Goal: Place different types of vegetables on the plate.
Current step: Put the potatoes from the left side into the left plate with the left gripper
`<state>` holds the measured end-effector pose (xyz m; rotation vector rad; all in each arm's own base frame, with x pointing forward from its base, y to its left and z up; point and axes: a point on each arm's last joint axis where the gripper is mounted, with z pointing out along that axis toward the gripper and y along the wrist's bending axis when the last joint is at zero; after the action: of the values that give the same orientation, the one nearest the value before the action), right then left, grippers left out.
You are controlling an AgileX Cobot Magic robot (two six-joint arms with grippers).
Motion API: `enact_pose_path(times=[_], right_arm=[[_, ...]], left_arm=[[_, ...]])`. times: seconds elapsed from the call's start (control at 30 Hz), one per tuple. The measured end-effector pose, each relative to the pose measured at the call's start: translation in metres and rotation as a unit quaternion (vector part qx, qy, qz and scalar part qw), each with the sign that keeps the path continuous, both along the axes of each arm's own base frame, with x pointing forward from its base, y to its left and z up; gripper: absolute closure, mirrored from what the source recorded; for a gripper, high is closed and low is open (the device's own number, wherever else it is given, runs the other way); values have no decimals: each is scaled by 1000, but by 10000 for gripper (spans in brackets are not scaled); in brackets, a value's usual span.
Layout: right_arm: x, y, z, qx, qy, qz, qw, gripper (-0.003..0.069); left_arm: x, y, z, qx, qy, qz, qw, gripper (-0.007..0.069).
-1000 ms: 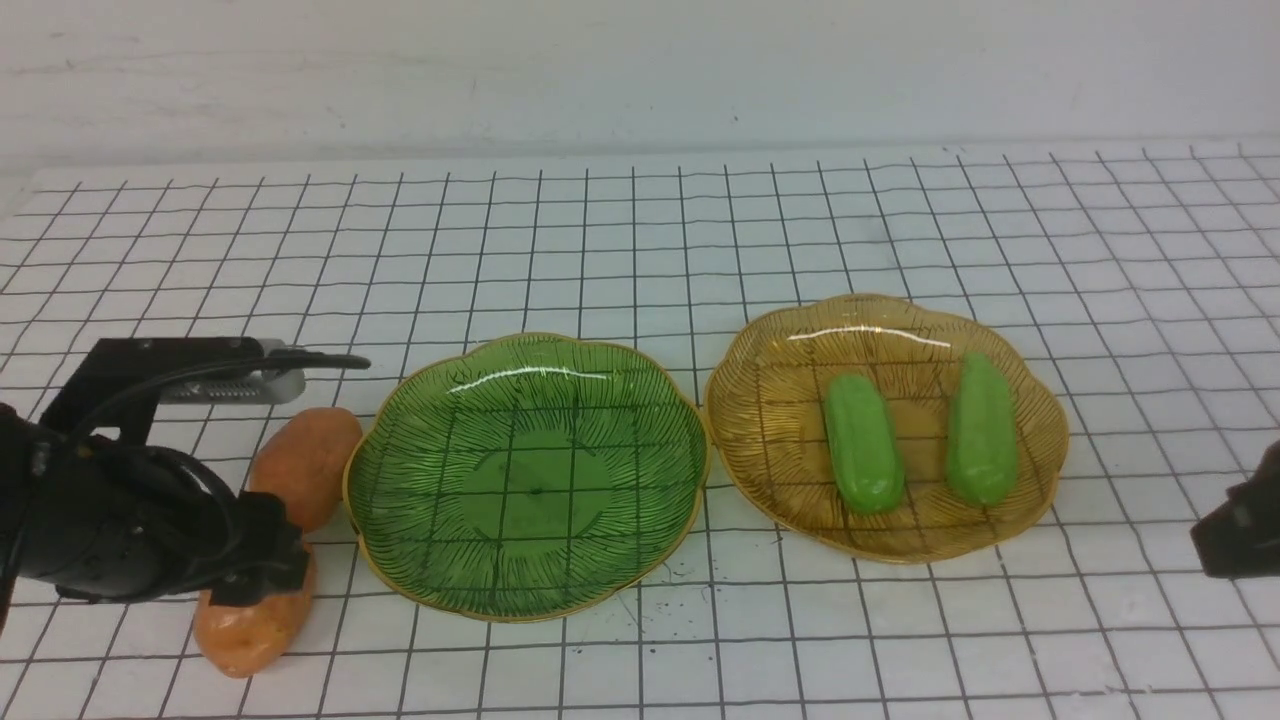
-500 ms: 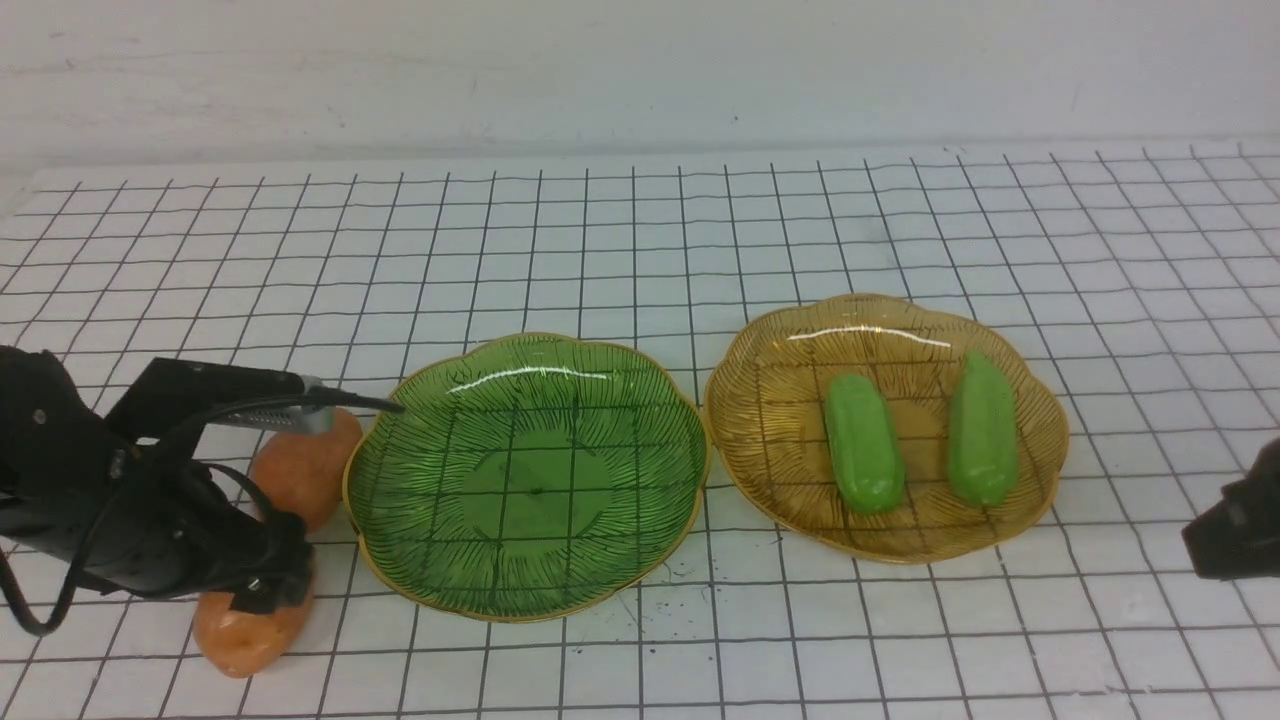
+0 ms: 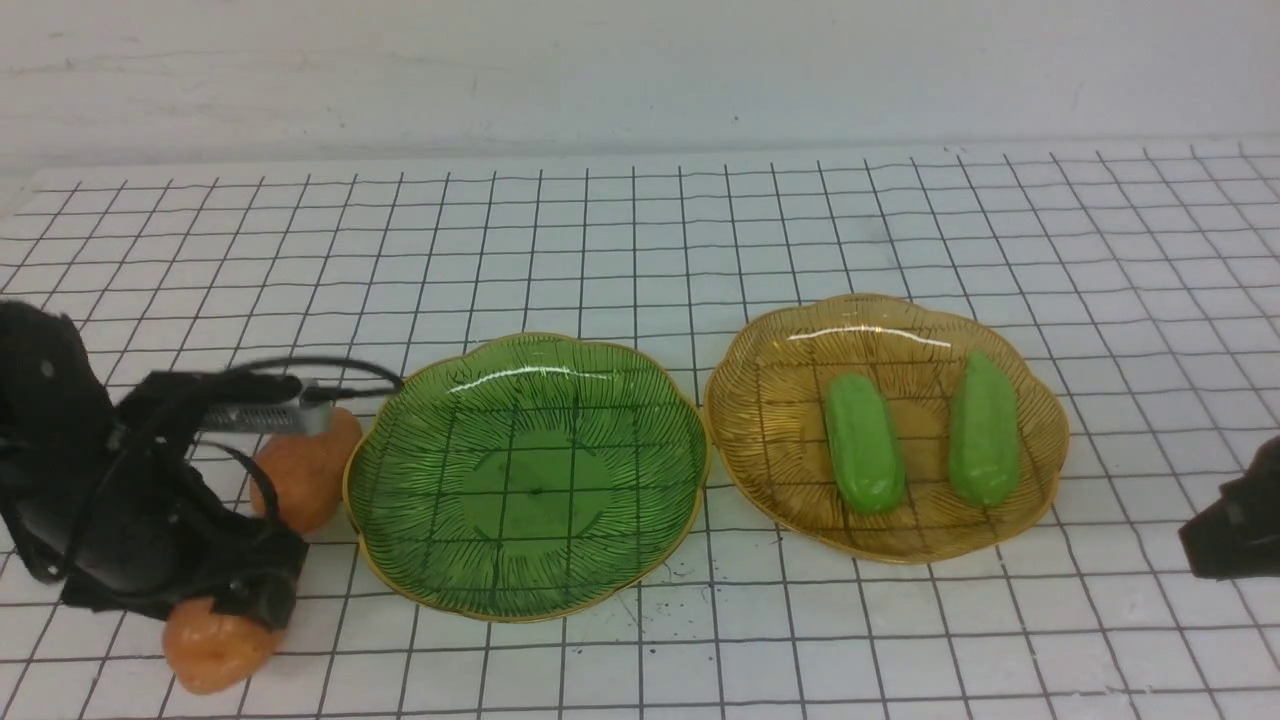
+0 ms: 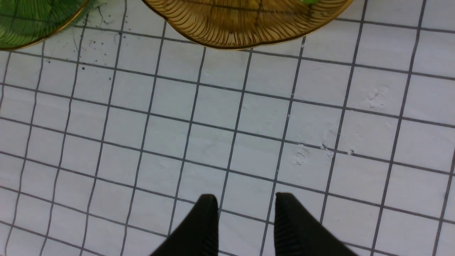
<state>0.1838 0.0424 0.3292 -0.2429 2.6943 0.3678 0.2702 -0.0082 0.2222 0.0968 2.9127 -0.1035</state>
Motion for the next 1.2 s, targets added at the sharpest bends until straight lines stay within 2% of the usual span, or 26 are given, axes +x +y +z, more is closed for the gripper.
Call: enact_pose_path(times=[0.07,0.13,0.2,0.3,0.37,0.6,0.73,0.8,0.87,1.1,1.2], right_arm=[[0,0,0,0,0,0,1000,447],[0,0,0,0,-2,-1,1000,447],[1,0,0,1,-5,-1,1000,447],[1,0,0,0,-6,-1,1000,447],[1,0,1,1,-7,-2,1000,447],[2,-2,0,-13,-10,-2,1000,447],[2,-3,0,-20,-11,-2,1000,447],[2,-4,0,-24,-12,-2,1000,447],[2,-4,0,-26,-13,-2,1000,447],[3,-4,0,-26,-17,-2,1000,447],[3,-4,0,-26,-17,-2,1000,447]], left_arm=[[4,-1,20,-8,-22,11,1000,111],[11,-7,60,-61,-81,54,993,111],[17,-16,79,-119,-108,81,984,111],[28,-34,75,-176,-112,89,974,111],[38,-49,62,-187,-103,77,974,111],[67,-80,9,-178,-80,59,979,111],[72,-81,-7,-159,-71,19,984,48],[72,-81,-9,-153,-73,0,986,-15],[73,-81,-8,-151,-76,-9,986,-47],[84,-77,9,-129,-107,-33,985,-57],[95,-56,24,-67,-133,-56,987,-50]])
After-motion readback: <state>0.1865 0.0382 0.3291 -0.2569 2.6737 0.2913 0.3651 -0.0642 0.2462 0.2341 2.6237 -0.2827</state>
